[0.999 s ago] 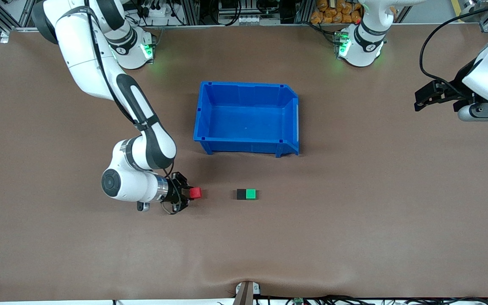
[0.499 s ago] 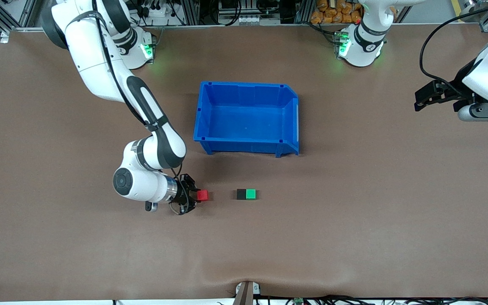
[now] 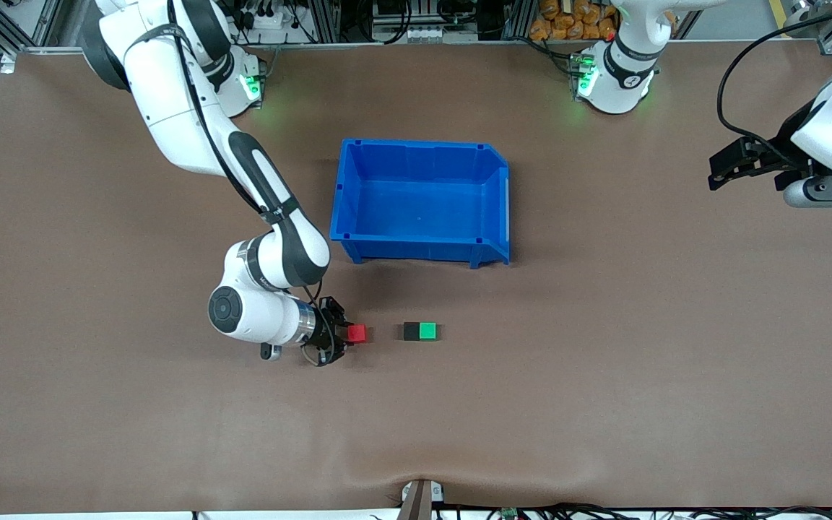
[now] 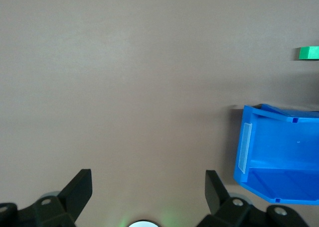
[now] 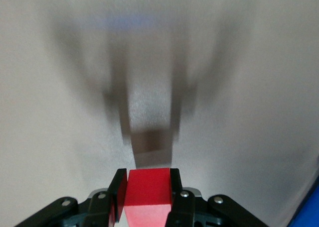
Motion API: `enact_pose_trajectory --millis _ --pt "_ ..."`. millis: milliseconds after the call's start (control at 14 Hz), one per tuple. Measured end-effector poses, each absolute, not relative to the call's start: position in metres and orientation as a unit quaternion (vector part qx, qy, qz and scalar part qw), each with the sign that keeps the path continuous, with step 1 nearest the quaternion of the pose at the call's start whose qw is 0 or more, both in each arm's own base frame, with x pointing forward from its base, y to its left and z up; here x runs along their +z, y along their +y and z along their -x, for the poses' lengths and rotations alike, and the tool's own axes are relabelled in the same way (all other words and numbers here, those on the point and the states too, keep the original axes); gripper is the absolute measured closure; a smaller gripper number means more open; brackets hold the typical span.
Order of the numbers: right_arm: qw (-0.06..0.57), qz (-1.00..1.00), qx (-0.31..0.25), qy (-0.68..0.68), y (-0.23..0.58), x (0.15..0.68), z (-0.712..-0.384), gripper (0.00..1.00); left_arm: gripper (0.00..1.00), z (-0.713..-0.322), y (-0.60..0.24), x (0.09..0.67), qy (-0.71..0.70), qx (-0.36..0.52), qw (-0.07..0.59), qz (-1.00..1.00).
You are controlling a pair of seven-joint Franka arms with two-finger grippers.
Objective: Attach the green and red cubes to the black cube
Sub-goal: 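Push the red cube against the black cube with the right gripper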
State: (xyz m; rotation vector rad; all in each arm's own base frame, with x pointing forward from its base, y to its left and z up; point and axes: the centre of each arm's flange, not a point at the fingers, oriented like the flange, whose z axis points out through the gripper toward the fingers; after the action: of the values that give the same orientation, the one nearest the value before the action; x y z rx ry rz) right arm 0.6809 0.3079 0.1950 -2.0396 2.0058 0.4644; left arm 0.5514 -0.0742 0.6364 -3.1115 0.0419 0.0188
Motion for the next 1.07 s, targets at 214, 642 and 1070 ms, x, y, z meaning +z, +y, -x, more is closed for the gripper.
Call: enact_pose_trajectory --millis 214,642,1070 --pt "0.122 0.697 0.160 0.688 0.315 0.194 -0.681 0.61 0.00 -0.551 -0.074 0.636 0.013 0.006 0.015 1.000" --pt "0.125 0.689 0.161 0.696 0.337 0.196 -0.679 0.61 0.00 -0.551 -0.074 0.636 0.013 0.006 0.015 1.000" --pt "0.138 0.683 0.151 0.701 0.347 0.193 -0.679 0.61 0.00 -0.551 -0.074 0.636 0.013 0.006 0.015 1.000"
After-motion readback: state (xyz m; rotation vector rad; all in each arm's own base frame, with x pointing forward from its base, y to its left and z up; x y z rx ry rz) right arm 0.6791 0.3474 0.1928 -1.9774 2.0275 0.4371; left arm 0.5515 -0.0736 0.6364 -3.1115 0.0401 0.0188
